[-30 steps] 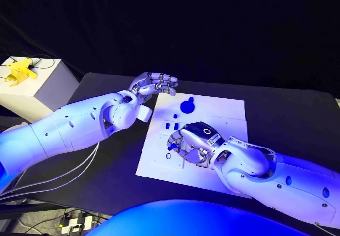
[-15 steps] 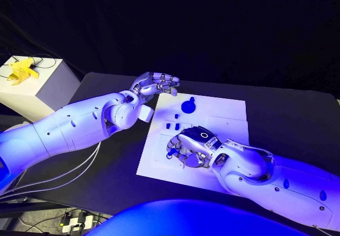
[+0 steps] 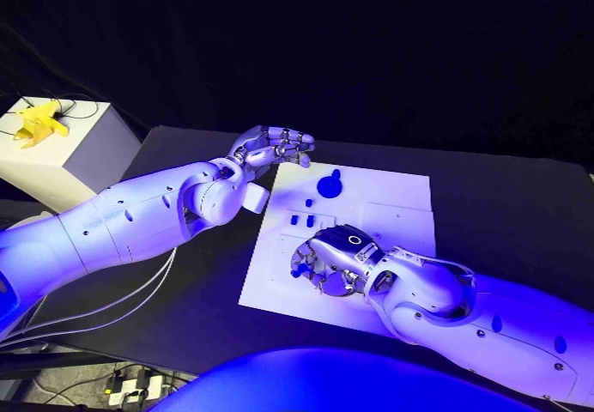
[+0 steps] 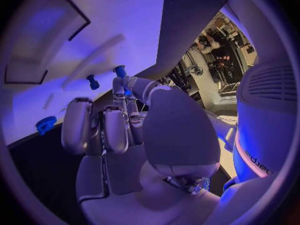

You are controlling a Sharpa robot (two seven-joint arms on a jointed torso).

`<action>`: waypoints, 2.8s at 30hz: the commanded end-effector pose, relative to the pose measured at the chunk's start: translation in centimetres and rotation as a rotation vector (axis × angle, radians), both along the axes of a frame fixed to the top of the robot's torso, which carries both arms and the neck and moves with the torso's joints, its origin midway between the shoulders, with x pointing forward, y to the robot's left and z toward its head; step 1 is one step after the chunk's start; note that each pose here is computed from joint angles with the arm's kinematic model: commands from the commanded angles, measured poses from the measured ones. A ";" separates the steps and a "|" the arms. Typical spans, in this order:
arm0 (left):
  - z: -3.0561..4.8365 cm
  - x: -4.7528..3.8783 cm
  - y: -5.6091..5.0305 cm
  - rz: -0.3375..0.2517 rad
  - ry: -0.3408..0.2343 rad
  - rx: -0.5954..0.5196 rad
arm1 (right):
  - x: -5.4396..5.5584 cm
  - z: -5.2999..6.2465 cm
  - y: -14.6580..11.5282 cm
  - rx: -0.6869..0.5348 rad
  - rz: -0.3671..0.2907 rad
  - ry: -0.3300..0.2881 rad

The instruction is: Assemble the parts on the task board

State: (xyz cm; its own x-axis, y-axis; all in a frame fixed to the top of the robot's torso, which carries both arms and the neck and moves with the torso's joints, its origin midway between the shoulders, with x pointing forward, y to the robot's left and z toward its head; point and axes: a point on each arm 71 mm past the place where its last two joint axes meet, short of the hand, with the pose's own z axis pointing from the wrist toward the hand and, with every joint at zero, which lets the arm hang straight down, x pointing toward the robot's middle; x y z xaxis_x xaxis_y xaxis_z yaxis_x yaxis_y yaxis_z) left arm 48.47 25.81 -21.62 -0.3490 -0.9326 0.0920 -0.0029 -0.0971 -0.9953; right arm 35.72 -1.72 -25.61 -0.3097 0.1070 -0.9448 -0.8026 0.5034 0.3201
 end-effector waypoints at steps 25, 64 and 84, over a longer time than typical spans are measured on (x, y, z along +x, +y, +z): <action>0.08 -0.04 -0.2 -0.016 -0.004 -0.011 | 0.0 -1.0 0.9 -0.056 0.007 -0.018; 0.05 -0.02 -0.2 -0.018 -0.004 -0.011 | -0.1 -0.5 -0.1 0.057 -0.031 -0.039; -0.29 0.04 0.1 -0.015 -0.002 -0.011 | 3.4 3.0 -8.8 0.352 -0.292 0.218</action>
